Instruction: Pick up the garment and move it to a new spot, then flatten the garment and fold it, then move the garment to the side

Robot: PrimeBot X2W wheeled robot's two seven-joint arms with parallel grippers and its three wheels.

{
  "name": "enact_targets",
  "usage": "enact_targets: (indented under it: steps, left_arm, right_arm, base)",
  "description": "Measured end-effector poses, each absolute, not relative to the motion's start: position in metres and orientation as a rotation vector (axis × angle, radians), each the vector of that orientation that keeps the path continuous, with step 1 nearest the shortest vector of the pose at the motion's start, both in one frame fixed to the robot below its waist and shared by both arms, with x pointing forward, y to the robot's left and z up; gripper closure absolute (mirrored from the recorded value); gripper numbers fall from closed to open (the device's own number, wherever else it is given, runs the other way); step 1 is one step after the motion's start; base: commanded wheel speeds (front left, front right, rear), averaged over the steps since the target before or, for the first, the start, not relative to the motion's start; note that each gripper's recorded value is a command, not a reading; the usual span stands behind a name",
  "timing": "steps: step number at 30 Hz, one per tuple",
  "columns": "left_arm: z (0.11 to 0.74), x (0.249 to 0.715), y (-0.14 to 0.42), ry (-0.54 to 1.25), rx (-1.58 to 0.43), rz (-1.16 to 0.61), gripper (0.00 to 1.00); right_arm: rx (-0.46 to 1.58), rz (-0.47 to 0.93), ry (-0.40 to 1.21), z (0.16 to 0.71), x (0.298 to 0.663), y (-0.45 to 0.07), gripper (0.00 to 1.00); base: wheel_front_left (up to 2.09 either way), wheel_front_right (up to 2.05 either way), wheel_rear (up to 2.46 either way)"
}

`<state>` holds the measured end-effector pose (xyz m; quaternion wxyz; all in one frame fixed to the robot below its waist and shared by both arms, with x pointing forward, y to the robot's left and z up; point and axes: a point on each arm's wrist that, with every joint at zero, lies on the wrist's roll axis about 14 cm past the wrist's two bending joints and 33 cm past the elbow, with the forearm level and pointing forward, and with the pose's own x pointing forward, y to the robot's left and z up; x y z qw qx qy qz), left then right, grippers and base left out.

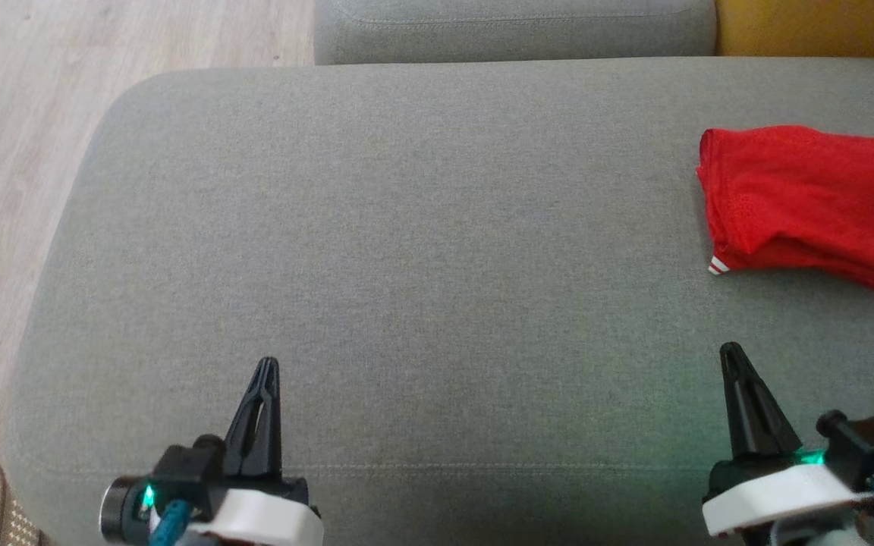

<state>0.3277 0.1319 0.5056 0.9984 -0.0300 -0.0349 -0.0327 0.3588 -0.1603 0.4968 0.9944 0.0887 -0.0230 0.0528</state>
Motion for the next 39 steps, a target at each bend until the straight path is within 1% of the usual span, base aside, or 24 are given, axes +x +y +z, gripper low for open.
enact_targets:
  steps: [17, 39]
  left_arm:
    - [0.488, 0.331, 0.138, 0.024, -0.281, -0.041, 1.00]
    - [0.475, 0.338, 0.151, 0.098, -0.548, 0.006, 1.00]
  right_arm:
    - [0.388, 0.052, -0.014, 0.491, 0.359, -0.169, 1.00]
    - [0.639, -0.002, 0.021, 0.484, 0.361, -0.178, 1.00]
  base:
    - [0.00, 0.00, 0.00]
    - [0.00, 0.00, 0.00]
